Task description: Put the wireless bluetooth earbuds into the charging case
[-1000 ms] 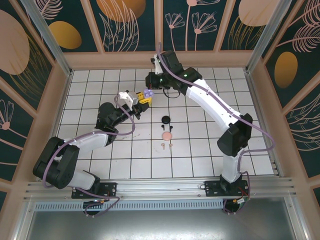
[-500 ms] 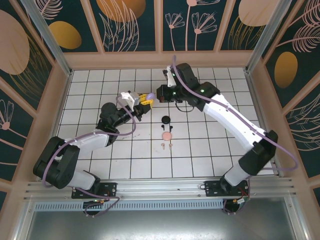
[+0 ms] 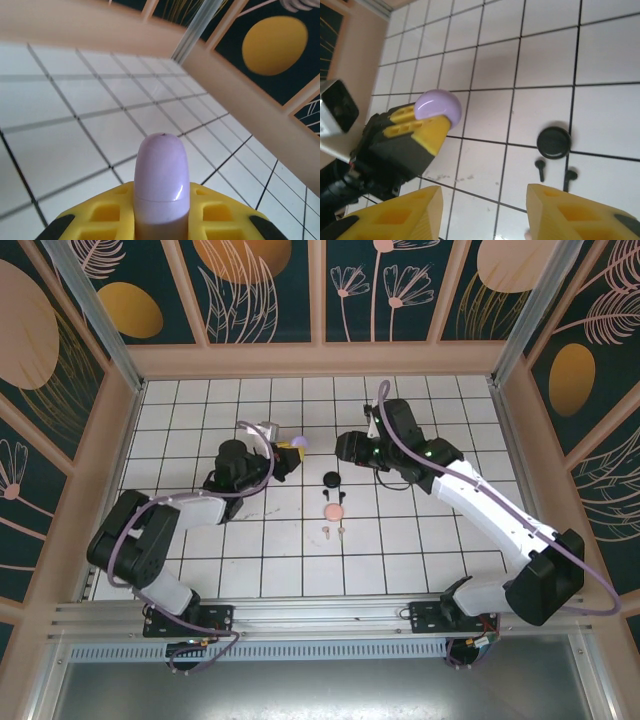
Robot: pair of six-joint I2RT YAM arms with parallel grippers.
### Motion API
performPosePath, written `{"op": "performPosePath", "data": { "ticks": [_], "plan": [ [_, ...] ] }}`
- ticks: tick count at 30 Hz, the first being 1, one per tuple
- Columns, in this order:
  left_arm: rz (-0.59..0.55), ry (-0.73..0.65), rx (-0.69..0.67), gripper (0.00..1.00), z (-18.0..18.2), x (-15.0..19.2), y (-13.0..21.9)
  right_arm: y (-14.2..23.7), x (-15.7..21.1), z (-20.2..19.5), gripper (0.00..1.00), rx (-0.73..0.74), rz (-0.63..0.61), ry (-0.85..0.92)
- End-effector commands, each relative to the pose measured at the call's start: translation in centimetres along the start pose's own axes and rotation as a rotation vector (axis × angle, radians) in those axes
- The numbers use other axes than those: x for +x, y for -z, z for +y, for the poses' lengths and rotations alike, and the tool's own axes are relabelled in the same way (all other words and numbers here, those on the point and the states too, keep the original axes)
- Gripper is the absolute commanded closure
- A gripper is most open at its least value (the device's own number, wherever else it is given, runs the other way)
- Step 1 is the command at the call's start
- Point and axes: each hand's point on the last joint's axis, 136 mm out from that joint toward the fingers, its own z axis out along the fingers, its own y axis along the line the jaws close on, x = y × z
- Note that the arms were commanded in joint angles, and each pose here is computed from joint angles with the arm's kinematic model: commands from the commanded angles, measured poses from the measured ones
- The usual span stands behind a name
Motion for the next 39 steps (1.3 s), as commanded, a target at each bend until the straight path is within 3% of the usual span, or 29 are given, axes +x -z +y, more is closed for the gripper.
{"op": "performPosePath", "data": {
  "ticks": [1,8,19,24,32,39],
  "plan": [
    [0.105,0.208,0.034,1.00,1.0,1.7,-0.9,0.3,-0.4,-0.1,0.49,-0.011,-0.052,-0.003],
    [0.217,0.405,-0.030,1.00,4.5,5.5,-1.9,-0.7,1.1,-1.9,0.44,0.031,-0.029,0.003],
    [0.317,0.483,-0.252,1.00,9.9,8.7,-1.5,-0.8,1.5,-2.6,0.41,0.047,-0.032,0.002],
    [0.328,0.508,-0.290,0.95,11.2,9.7,-1.3,-0.8,1.4,-2.5,0.41,0.047,-0.034,0.002],
    [0.341,0.487,-0.354,0.77,12.3,9.5,-1.0,-0.9,1.6,-2.7,0.39,0.057,-0.029,-0.004],
    [0.336,0.447,-0.454,0.66,13.7,8.6,0.3,-0.8,1.6,-2.8,0.30,0.064,-0.028,-0.003]
  ]
}}
